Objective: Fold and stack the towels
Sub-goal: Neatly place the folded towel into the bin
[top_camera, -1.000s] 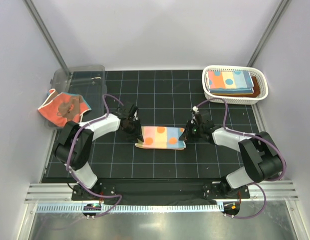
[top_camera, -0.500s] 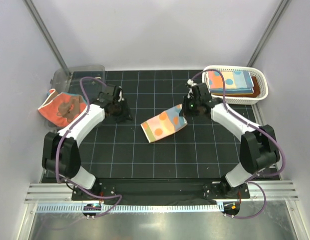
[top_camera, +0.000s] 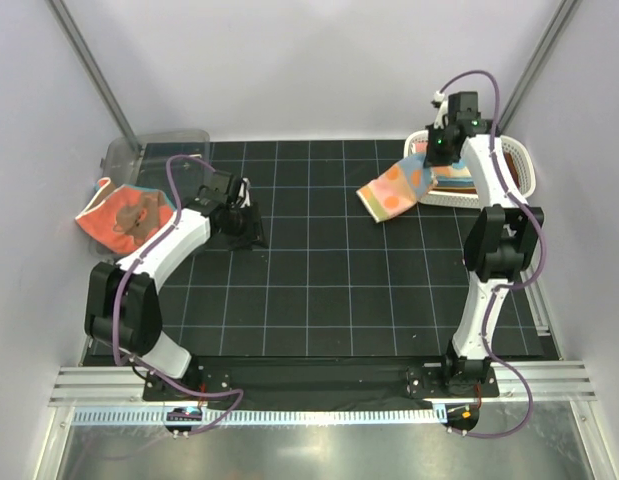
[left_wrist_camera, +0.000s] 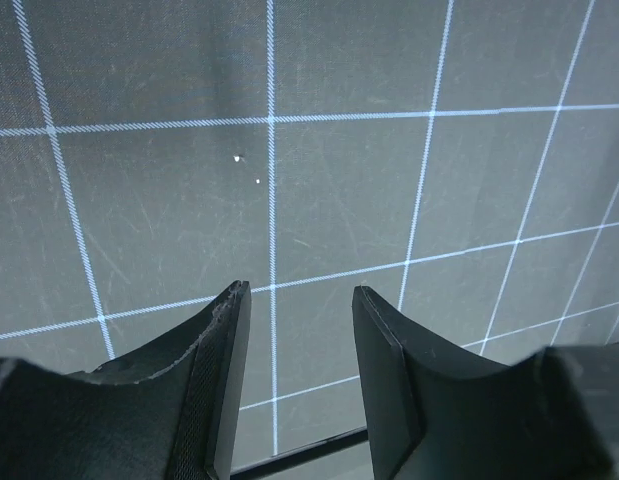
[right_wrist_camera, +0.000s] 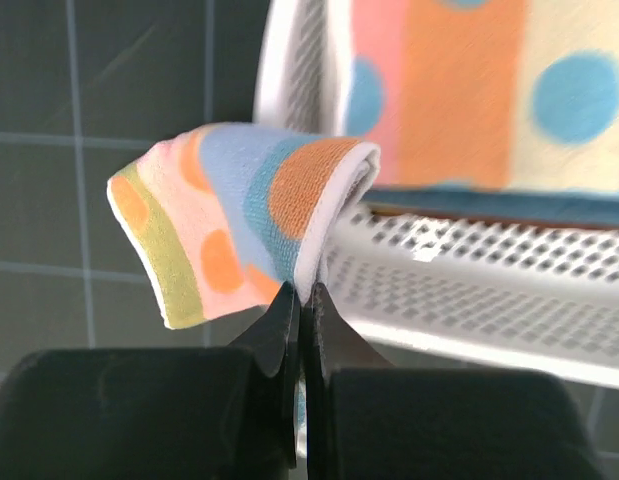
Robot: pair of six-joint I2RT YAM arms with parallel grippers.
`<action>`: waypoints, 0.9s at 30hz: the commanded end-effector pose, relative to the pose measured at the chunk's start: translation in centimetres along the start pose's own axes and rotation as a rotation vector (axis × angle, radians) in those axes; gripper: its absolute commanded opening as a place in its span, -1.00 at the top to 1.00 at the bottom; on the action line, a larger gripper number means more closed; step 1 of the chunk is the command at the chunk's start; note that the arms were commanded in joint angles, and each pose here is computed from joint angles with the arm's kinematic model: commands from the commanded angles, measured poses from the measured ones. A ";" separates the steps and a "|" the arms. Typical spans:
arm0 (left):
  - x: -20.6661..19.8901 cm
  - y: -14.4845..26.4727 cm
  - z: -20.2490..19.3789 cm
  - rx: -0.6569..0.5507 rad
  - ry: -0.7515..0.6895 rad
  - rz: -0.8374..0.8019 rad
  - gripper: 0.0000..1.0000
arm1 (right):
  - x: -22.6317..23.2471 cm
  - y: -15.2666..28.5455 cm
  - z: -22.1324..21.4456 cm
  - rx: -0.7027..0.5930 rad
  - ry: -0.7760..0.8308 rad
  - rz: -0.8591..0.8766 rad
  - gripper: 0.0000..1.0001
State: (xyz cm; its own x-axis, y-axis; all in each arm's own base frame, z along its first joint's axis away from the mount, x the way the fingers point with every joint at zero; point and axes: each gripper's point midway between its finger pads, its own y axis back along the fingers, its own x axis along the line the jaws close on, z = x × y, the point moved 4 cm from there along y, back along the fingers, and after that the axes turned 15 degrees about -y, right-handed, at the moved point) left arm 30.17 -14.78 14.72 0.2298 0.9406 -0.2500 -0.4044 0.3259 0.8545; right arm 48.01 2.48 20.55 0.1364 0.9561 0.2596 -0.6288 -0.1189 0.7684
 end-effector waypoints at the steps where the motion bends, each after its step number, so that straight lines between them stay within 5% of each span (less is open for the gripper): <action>1: -0.2 0.0 0.2 0.006 -0.036 -0.013 0.02 | -2.6 -0.2 1.7 0.046 0.065 -0.064 0.98; 14: -0.4 -0.8 0.0 0.048 -0.044 -0.042 0.01 | -9.8 -0.4 11.8 -0.279 -0.055 -0.032 0.98; 27: -0.7 -0.9 -0.1 0.070 -0.052 -0.072 -0.07 | -13.3 -0.9 14.4 -0.377 -0.078 -0.046 0.98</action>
State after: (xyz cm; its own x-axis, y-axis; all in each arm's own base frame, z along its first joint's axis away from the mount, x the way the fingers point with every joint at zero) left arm 29.61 -15.14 12.61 0.2661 0.9252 -0.2707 -0.3048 0.3472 0.8869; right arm 56.66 -12.36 22.43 0.2292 0.9340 0.2742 -0.7997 0.0200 0.6001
